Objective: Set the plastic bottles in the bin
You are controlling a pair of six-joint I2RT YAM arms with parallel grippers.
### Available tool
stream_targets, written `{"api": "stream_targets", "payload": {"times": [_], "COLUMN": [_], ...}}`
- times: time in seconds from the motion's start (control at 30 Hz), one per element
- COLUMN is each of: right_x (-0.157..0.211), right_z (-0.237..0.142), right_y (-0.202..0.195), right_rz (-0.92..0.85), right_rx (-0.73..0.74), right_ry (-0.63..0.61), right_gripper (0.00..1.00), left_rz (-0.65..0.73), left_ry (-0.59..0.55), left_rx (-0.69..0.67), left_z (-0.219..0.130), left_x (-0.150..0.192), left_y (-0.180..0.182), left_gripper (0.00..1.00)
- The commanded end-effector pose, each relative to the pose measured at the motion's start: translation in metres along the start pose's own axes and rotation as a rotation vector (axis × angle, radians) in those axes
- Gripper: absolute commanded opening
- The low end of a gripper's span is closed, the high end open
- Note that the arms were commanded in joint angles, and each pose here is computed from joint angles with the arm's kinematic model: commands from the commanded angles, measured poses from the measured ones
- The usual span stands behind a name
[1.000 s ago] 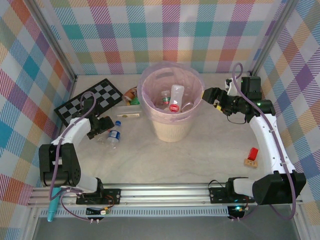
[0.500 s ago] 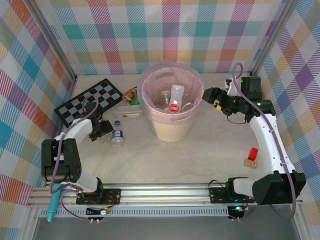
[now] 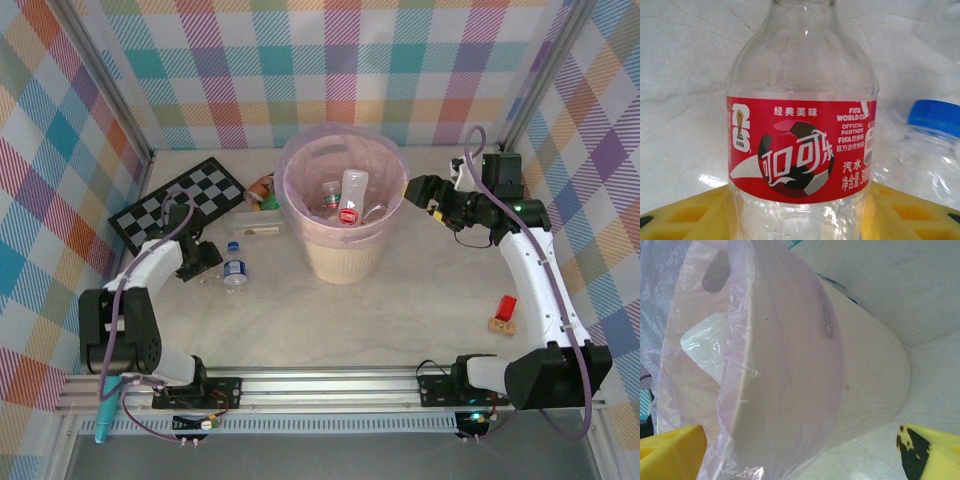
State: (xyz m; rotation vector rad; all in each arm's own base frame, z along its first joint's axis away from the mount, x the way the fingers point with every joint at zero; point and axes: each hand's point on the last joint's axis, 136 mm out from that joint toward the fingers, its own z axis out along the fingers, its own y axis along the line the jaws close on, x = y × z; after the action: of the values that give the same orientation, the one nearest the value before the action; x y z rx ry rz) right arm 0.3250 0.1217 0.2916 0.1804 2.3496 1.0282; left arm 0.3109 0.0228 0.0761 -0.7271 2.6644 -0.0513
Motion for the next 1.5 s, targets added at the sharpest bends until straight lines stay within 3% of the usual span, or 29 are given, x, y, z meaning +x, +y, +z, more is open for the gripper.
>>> {"api": "stream_targets", "payload": {"times": [0.0,0.37,0.57,0.73,1.07,1.27,1.47], "right_x": [0.000,0.001,0.002,0.005,0.015,0.020,0.022], "right_z": [-0.007,0.000,0.006,0.012,0.028,0.036,0.039], "right_y": [0.010,0.010,0.011,0.008,-0.003,-0.009,-0.011], "right_rz": [-0.024,-0.002,0.011,0.018,0.041,0.050,0.050], "right_rx": [-0.021,-0.042,-0.061,-0.053,-0.041,-0.042,-0.041], "right_ry": [-0.008,0.002,0.015,0.026,0.060,0.078,0.082], "right_gripper": [0.97,0.97,0.97,0.97,0.96,0.96,0.96], "left_rz": [0.003,0.060,0.141,0.272,0.551,0.634,0.676], "left_ry": [-0.100,-0.372,-0.480,-0.519,-0.449,-0.373,-0.289], "left_rx": [0.054,0.379,0.622,0.756,0.806,0.766,0.678], "left_z": [-0.050,-0.215,-0.296,-0.340,-0.337,-0.309,-0.266], "left_x": [-0.022,-0.056,-0.051,-0.034,0.009,0.030,0.040], "left_y": [-0.009,-0.060,-0.112,-0.166,-0.280,-0.322,-0.341], "left_gripper": [0.58,0.54,0.51,0.48,0.48,0.48,0.48]}}
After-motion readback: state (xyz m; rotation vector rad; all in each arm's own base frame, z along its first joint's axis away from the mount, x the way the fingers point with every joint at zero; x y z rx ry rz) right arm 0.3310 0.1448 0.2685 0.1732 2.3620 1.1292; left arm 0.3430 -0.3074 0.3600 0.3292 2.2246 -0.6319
